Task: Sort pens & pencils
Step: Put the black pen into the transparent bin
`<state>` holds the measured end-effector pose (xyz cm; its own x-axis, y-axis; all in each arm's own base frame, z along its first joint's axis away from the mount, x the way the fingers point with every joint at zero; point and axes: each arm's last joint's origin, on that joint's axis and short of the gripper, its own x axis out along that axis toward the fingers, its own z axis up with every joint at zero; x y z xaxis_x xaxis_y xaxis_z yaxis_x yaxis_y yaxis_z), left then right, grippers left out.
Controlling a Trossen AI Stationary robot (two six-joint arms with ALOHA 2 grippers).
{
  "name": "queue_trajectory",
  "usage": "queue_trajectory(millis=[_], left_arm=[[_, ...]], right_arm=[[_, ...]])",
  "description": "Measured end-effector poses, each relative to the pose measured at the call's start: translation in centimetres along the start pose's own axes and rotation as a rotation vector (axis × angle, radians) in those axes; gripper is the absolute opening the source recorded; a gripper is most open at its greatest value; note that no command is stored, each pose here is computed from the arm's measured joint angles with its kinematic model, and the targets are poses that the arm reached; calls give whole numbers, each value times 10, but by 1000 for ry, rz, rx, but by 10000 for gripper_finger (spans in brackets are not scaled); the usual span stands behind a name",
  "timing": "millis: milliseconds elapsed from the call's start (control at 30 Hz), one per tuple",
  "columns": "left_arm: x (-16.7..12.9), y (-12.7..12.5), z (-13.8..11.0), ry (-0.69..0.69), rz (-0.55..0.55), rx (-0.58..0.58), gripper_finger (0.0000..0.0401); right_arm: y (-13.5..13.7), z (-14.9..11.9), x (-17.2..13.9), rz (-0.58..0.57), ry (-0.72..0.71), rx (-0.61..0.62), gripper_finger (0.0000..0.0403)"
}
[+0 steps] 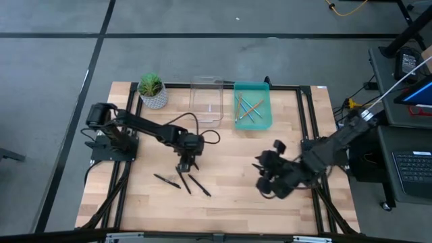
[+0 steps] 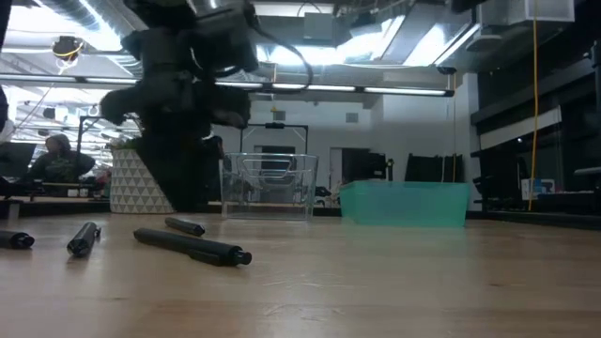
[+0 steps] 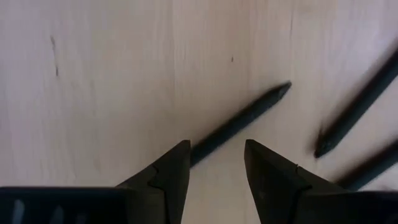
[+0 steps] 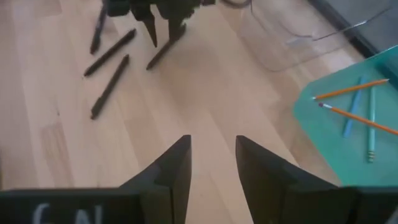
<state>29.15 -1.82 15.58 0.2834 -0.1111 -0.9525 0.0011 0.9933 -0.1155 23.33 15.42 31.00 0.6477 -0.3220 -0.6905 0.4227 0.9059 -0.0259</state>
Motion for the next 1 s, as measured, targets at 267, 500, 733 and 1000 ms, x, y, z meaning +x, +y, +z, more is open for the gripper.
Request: queue_trajectory(millis=[267, 500, 733, 1000], left_arm=[[10, -4, 10, 90, 28, 115, 147], [24, -1, 11, 144, 79, 125, 147], [27, 0, 12, 121, 105, -116, 133], [28, -2, 12, 113, 144, -185, 50]], right_arm=[[-7, -19, -34, -13, -41, 20, 127], [-8, -33, -47, -34, -66, 51, 127], [-10, -43, -58, -46, -99, 70, 127], [-8, -48, -63, -33, -124, 57, 127]])
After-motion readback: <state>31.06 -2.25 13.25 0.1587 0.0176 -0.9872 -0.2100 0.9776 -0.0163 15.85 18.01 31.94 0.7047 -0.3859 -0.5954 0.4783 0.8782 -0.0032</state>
